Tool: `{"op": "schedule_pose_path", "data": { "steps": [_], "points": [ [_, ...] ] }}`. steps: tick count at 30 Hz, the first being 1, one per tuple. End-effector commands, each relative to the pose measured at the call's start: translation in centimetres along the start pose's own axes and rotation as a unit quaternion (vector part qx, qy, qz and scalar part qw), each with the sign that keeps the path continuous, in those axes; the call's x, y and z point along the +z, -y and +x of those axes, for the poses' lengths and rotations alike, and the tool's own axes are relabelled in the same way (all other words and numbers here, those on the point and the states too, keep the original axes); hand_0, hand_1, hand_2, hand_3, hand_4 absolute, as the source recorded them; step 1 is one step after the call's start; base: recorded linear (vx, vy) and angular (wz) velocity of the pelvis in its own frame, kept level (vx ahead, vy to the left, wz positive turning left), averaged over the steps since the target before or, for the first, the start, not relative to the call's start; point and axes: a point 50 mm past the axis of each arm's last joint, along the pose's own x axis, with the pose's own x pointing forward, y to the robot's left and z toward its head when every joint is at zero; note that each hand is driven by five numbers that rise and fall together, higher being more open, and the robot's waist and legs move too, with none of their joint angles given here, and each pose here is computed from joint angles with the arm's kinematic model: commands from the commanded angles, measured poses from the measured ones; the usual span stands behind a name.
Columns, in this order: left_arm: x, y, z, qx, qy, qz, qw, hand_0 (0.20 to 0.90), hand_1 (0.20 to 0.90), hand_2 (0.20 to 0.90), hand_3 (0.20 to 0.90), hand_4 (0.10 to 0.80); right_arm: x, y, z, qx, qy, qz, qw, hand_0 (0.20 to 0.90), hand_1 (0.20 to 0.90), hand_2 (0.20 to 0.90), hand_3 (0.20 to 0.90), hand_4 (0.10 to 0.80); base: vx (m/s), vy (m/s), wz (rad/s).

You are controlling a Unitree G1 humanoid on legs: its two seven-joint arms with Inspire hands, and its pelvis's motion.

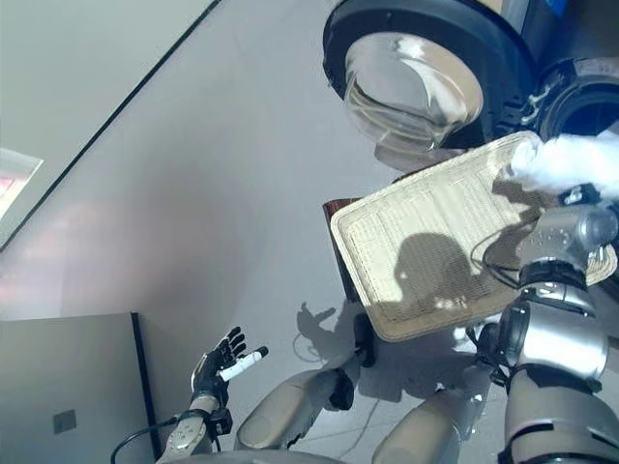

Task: Pick up the clothes and place them into the washing machine

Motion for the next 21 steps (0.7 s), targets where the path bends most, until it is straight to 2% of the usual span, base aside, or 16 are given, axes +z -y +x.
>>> {"op": "schedule_pose_path", "data": {
  "steps": [1, 4, 8, 14, 21],
  "points": [
    [1.0, -3.2, -0.1, 0.057, 0.034, -0.001, 0.998, 0.900, 0.900, 0.900, 0.900, 0.800, 10.3, -5.7, -0.7, 0.106, 0.194, 0.059, 0.974, 0.200, 0.200, 0.200, 0.200, 0.300, -0.065, -0.066, 0.14],
    [1.3, -3.8, -0.2, 0.069, 0.041, -0.006, 0.997, 0.900, 0.900, 0.900, 0.900, 0.800, 13.2, -7.6, -1.8, 0.125, 0.237, 0.090, 0.959, 0.200, 0.200, 0.200, 0.200, 0.300, -0.076, -0.038, 0.10],
    [1.9, -4.3, 0.1, 0.087, 0.052, -0.020, 0.995, 0.900, 0.900, 0.900, 0.900, 0.800, 14.1, -8.5, -3.1, 0.140, 0.258, 0.123, 0.948, 0.200, 0.200, 0.200, 0.200, 0.300, -0.039, -0.091, -0.02],
    [2.1, -3.9, 0.1, 0.095, 0.063, -0.026, 0.993, 0.900, 0.900, 0.900, 0.900, 0.800, 11.5, -8.0, -4.6, 0.137, 0.246, 0.155, 0.947, 0.200, 0.200, 0.200, 0.200, 0.300, 0.014, 0.006, -0.03],
    [2.2, -3.8, -0.3, 0.095, 0.074, -0.028, 0.992, 0.900, 0.900, 0.900, 0.900, 0.800, 10.5, -6.8, -3.7, 0.099, 0.237, 0.147, 0.955, 0.200, 0.200, 0.200, 0.200, 0.300, 0.029, 0.066, -0.08]
  ]
}}
